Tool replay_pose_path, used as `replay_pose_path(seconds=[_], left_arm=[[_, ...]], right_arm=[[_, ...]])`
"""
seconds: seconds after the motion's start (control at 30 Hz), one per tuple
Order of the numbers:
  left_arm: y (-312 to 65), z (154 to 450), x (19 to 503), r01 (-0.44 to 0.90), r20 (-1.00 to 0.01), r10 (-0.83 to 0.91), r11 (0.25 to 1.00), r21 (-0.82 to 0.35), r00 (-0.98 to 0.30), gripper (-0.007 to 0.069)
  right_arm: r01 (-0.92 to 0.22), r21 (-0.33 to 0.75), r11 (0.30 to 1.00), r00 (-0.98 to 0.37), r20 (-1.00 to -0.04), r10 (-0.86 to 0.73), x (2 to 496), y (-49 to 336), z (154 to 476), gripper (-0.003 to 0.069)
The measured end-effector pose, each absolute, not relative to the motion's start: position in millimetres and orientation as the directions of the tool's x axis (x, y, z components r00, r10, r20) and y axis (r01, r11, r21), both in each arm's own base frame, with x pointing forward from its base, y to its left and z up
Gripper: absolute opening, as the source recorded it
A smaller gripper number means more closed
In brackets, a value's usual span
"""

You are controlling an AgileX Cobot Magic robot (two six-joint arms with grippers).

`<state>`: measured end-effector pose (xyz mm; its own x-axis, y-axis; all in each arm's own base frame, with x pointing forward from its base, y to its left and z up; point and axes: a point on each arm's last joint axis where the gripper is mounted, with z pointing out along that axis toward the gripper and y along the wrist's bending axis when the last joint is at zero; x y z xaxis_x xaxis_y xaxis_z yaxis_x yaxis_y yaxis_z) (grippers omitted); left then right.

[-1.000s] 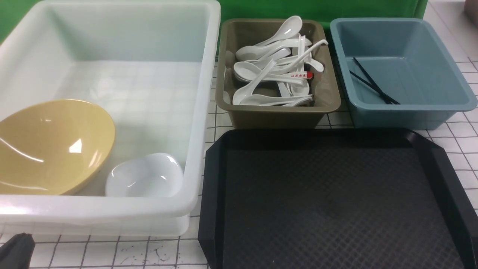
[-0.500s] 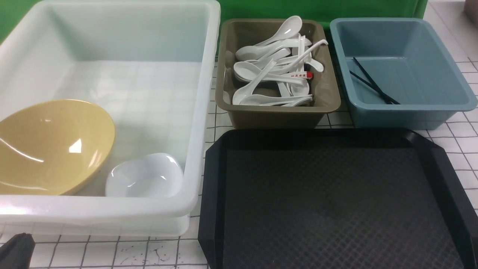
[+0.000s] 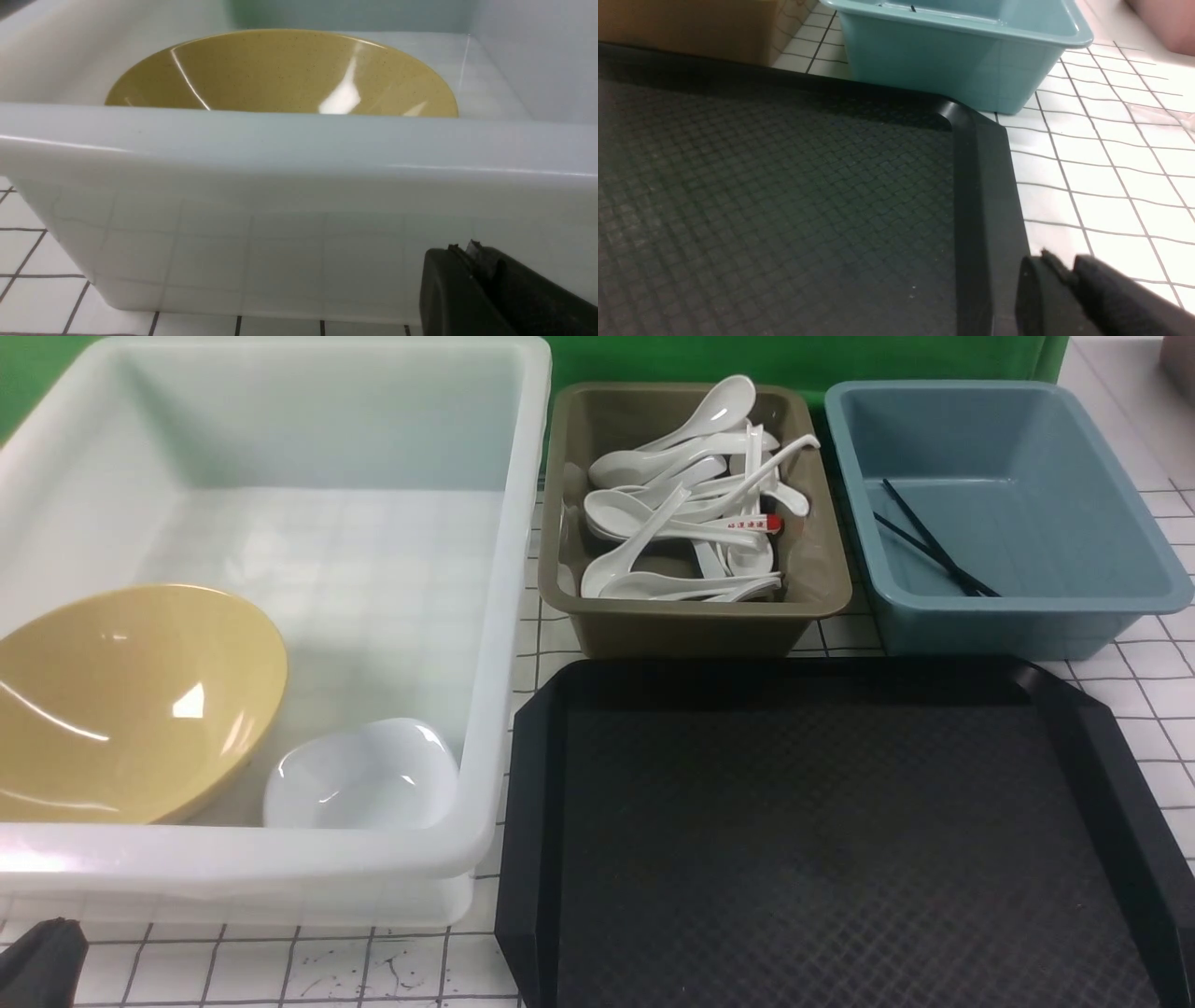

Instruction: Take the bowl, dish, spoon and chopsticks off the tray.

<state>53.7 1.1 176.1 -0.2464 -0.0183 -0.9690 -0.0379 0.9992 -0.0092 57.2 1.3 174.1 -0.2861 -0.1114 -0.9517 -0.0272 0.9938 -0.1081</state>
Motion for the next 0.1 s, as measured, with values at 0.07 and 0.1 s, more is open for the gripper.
replay_pose_path(seconds=[0.07, 0.1], left_arm=[[1.1, 176.1, 53.7, -0.039, -0.969, -0.023, 0.999, -0.013, -0.246, -0.0012], [1.1, 176.1, 53.7, -0.039, -0.969, -0.024, 0.999, -0.015, -0.246, -0.0012]], right_arm=[[-0.027, -0.108, 0.994, -0.286, -0.952, -0.111, 57.2, 1.3, 174.1, 0.0122], [-0.027, -0.108, 0.994, -0.286, -0.952, -0.111, 57.2, 1.3, 174.1, 0.0123]])
